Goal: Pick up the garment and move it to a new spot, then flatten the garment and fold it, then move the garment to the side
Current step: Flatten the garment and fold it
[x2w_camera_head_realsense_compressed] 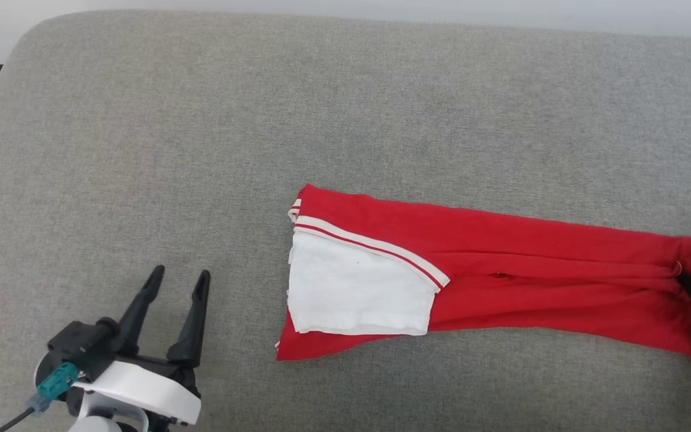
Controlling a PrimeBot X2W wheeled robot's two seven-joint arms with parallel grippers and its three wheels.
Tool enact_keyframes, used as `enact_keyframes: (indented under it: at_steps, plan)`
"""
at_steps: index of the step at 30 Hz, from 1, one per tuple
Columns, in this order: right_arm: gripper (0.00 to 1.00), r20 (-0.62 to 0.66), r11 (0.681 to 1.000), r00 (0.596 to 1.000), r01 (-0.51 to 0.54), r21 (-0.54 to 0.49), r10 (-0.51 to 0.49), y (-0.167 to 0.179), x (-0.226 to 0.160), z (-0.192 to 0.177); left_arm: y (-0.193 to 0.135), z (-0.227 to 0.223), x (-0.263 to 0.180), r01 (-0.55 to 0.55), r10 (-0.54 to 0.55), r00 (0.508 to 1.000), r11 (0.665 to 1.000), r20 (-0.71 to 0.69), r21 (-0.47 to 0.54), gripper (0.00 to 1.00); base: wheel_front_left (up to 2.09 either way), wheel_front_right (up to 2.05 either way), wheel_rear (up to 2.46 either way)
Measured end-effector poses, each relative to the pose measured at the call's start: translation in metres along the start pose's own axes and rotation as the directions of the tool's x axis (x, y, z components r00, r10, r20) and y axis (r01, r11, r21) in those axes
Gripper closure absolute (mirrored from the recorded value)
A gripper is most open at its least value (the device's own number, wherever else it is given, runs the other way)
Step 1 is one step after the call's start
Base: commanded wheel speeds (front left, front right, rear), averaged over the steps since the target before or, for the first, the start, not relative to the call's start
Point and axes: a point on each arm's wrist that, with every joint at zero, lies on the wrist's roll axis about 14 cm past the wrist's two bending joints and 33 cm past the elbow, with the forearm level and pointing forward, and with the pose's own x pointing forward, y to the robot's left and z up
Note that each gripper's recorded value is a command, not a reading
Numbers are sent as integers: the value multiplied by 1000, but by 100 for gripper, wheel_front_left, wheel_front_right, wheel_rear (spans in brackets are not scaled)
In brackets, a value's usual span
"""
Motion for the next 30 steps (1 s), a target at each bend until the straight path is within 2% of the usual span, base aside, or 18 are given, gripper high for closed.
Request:
enact_keyframes:
  at_steps: [4,8,13,16,19,22,26,30]
  plan:
    - [100,37,1000,999,23,12,-23,-11,-7,10,-1,5,3,6,-6,1000,1000,17,10,0,0,0,0]
    - [100,106,995,989,99,33,-102,-45,-27,32,-3,11,6,15,-16,999,999,34,31,0,0,0,0]
    - [100,199,969,949,247,5,-243,-93,-66,63,-9,15,7,31,-33,998,999,49,39,0,0,0,0]
    - [100,253,959,927,284,9,-277,-103,-84,78,-10,21,8,26,-28,997,999,71,26,0,0,0,0]
    - [100,256,962,931,272,-15,-259,-93,-89,78,-11,21,8,26,-27,997,999,74,20,0,0,0,0]
    - [100,249,972,947,227,-68,-203,-69,-85,74,-14,19,8,35,-36,997,999,69,17,0,0,0,0]
    - [100,215,977,974,106,-186,-65,-12,-73,64,-15,17,7,37,-38,997,999,63,18,0,0,0,0]
    - [100,144,951,985,-50,-306,98,54,-61,44,-12,15,5,19,-19,998,1000,61,-4,0,0,0,0]
